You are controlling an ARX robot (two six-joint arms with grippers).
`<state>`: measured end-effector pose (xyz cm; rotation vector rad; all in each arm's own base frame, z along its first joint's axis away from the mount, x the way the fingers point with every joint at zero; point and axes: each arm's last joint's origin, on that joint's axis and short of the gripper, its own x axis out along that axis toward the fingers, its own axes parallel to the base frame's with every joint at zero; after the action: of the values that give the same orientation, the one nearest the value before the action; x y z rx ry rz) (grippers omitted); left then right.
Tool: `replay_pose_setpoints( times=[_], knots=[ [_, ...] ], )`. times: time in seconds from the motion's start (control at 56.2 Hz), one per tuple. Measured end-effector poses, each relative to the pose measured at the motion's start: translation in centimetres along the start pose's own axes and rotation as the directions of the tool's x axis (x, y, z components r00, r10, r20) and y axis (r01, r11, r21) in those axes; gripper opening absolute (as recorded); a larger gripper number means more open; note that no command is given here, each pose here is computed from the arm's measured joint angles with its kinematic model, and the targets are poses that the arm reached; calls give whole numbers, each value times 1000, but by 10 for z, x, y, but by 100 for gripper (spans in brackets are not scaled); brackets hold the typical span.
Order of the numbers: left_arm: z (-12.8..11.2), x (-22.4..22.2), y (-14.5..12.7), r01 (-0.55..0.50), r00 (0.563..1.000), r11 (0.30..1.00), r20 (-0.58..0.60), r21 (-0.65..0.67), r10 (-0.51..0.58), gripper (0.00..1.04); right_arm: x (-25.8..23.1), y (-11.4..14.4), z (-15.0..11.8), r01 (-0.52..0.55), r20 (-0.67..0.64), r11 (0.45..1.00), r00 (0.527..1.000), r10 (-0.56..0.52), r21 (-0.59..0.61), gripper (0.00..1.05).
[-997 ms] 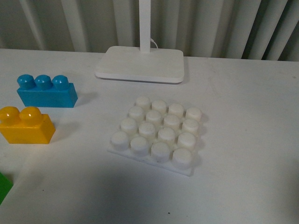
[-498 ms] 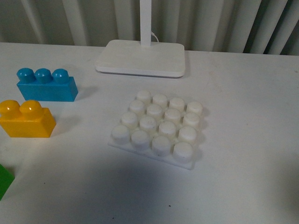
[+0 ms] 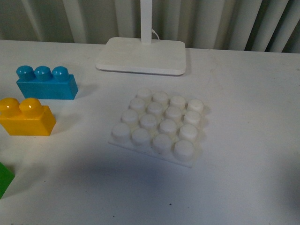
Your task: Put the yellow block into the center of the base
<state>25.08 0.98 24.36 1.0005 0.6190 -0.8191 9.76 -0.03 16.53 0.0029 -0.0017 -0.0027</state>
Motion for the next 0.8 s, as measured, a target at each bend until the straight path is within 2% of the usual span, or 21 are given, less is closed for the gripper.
replay_pose_setpoints(
  times=[0.249, 0.534, 0.801],
  knots=[
    [15, 33, 17, 141, 984, 971, -135, 192, -117, 98, 0, 0, 0, 0, 0, 1000, 1000, 0, 0, 96],
    [28, 59, 32, 216, 967, 952, -184, 216, -178, 98, 0, 0, 0, 0, 0, 1000, 1000, 0, 0, 96],
    [30, 81, 34, 288, 942, 934, -241, 212, -235, 98, 0, 0, 0, 0, 0, 1000, 1000, 0, 0, 96]
  ],
)
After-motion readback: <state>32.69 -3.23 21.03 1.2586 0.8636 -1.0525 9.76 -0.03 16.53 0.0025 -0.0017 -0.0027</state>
